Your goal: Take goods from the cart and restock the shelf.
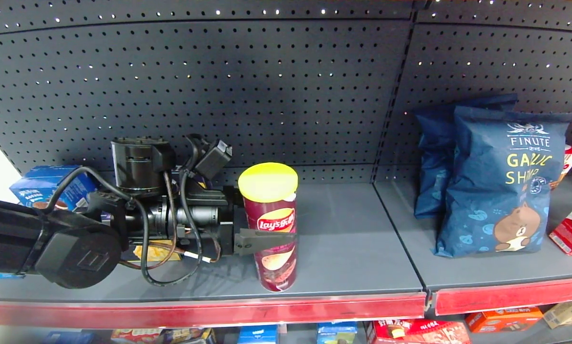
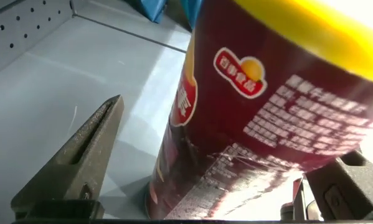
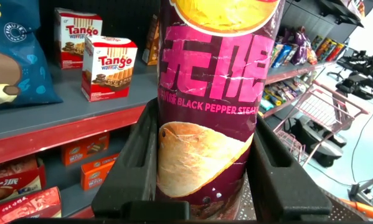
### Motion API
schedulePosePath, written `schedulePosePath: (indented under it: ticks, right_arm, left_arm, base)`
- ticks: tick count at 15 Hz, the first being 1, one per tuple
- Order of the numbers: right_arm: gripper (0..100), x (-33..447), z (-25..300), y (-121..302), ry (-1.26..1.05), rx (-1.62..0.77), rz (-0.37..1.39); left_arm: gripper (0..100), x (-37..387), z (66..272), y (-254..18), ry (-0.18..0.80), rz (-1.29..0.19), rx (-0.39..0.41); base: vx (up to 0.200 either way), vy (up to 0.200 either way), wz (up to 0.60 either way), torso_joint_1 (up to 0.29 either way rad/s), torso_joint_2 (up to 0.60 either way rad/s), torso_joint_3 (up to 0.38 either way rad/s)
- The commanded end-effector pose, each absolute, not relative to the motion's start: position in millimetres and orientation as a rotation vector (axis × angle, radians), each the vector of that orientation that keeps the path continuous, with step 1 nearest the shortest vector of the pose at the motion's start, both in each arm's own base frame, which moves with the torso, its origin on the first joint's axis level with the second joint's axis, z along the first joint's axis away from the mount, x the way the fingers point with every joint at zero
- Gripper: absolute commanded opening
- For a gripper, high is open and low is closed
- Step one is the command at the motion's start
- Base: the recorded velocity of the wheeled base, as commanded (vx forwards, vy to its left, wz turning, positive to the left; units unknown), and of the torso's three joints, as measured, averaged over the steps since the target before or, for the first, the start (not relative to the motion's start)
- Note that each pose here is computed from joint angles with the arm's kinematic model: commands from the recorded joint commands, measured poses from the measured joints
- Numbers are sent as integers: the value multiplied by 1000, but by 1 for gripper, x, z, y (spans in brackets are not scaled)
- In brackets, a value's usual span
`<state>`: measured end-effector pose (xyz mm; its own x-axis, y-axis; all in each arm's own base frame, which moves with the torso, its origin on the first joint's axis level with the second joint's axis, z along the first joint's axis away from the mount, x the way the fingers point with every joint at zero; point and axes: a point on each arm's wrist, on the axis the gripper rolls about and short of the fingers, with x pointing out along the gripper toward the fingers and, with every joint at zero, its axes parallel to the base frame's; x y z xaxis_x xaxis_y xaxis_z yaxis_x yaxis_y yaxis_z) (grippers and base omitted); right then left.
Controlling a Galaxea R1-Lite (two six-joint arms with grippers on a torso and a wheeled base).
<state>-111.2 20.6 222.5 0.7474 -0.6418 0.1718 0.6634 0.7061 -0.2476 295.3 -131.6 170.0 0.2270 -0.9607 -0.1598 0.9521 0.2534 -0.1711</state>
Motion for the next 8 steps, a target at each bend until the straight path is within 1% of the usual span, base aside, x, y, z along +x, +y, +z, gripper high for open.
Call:
schedulePosePath:
  ticks: [1,3,4,7,8]
  right_arm:
    - [0,-111,223,20,-72,-305,-726]
    - [0,-111,223,20,-72,-305,-726]
    - [0,-111,223,21,-74,-305,-726]
    - [0,-110,222,20,-69,-305,-725]
    - [0,-110,222,20,-70,-304,-725]
  left_arm:
    - [100,288,173,-129,245,-1319,-38]
    - [100,283,175,-127,244,-1318,-38]
    - [100,280,180,-126,230,-1318,-35]
    - [100,277,185,-123,215,-1314,-32]
    - [100,277,186,-117,212,-1294,-33]
  base:
    - [0,0,0,0,0,0]
    - [0,0,0,0,0,0]
    - [0,0,0,0,0,0]
    - [0,0,0,0,0,0]
    - [0,0,0,0,0,0]
